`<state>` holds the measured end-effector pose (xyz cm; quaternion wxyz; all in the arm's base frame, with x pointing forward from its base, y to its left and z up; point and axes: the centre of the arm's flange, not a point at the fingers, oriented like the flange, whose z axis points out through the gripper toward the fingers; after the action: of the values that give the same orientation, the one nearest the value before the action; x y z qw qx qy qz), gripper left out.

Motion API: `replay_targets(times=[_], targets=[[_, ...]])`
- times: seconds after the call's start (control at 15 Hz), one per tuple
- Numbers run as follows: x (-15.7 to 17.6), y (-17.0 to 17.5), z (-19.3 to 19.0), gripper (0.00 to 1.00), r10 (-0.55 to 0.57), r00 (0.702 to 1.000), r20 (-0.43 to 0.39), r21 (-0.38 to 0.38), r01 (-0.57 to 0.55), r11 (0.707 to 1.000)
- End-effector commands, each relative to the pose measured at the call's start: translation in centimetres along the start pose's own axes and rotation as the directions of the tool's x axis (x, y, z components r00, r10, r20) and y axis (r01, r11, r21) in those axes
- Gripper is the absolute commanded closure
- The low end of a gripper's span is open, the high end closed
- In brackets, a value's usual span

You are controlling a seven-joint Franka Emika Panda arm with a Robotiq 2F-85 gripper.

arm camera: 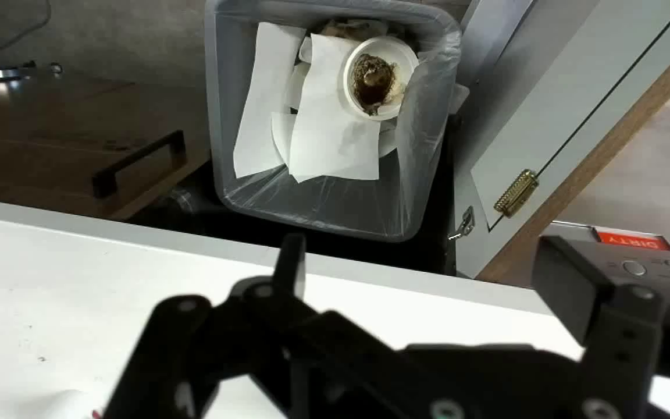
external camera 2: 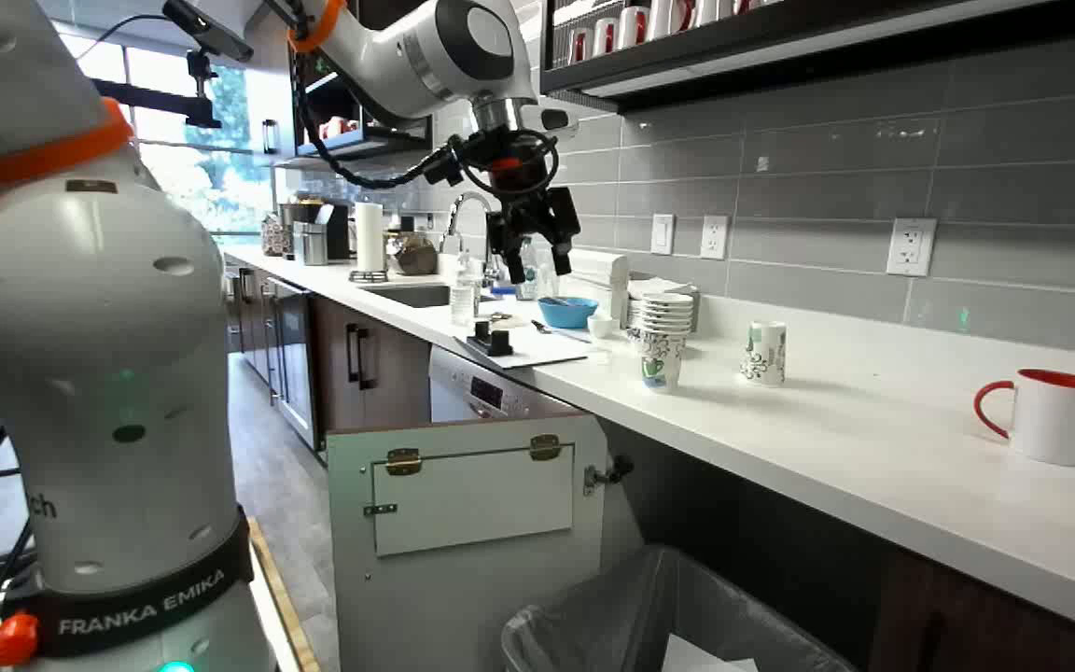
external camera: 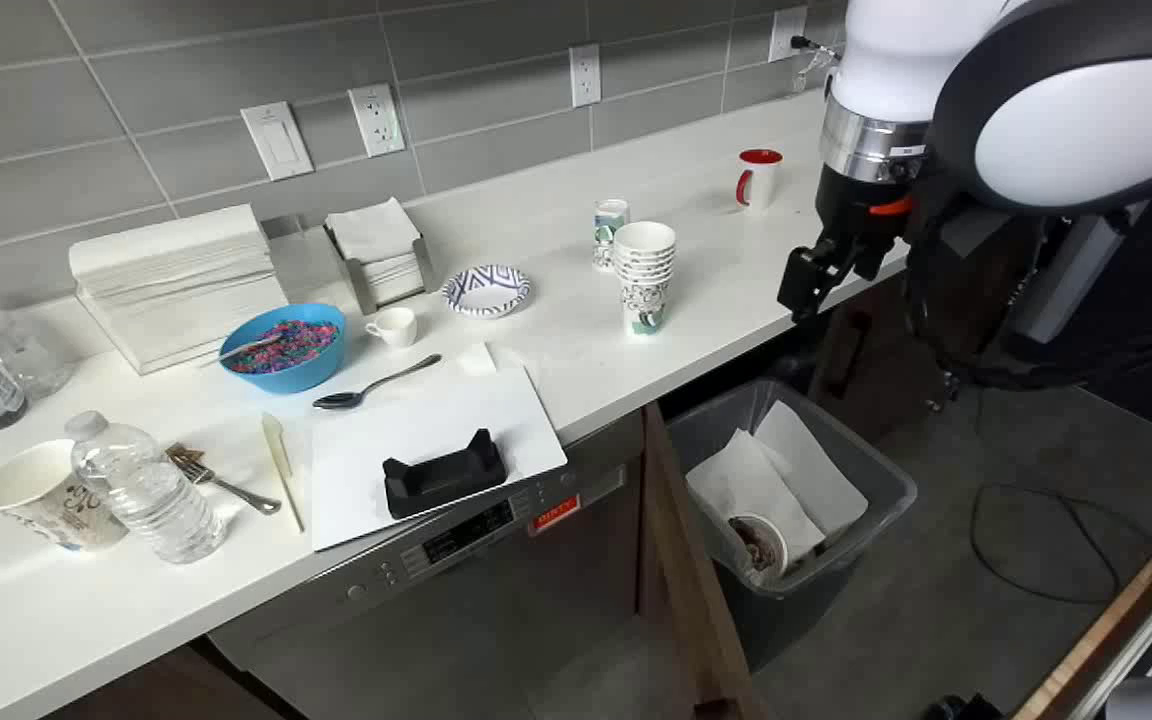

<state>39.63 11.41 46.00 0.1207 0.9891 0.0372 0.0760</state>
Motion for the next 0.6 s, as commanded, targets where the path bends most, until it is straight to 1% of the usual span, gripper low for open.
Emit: replay_targets(times=[0.0,0.33,0.4,0.47,0.53], targets=[[0.0,0.0,0.0,0.00,0.000,1.000,0.000,0.000,0.000,1.000],[0.0,0.0,0.0,0.00,0.000,1.000,0.000,0.000,0.000,1.000],[0.7,0.1,0.0,0.00,-0.045,0.999,-0.008,0.006,0.045,0.999],[2.2,0.1,-0.4,0.00,-0.129,0.992,-0.013,0.014,0.129,0.992],[3.0,0.1,-0.8,0.00,-0.193,0.981,-0.019,0.018,0.193,0.981]])
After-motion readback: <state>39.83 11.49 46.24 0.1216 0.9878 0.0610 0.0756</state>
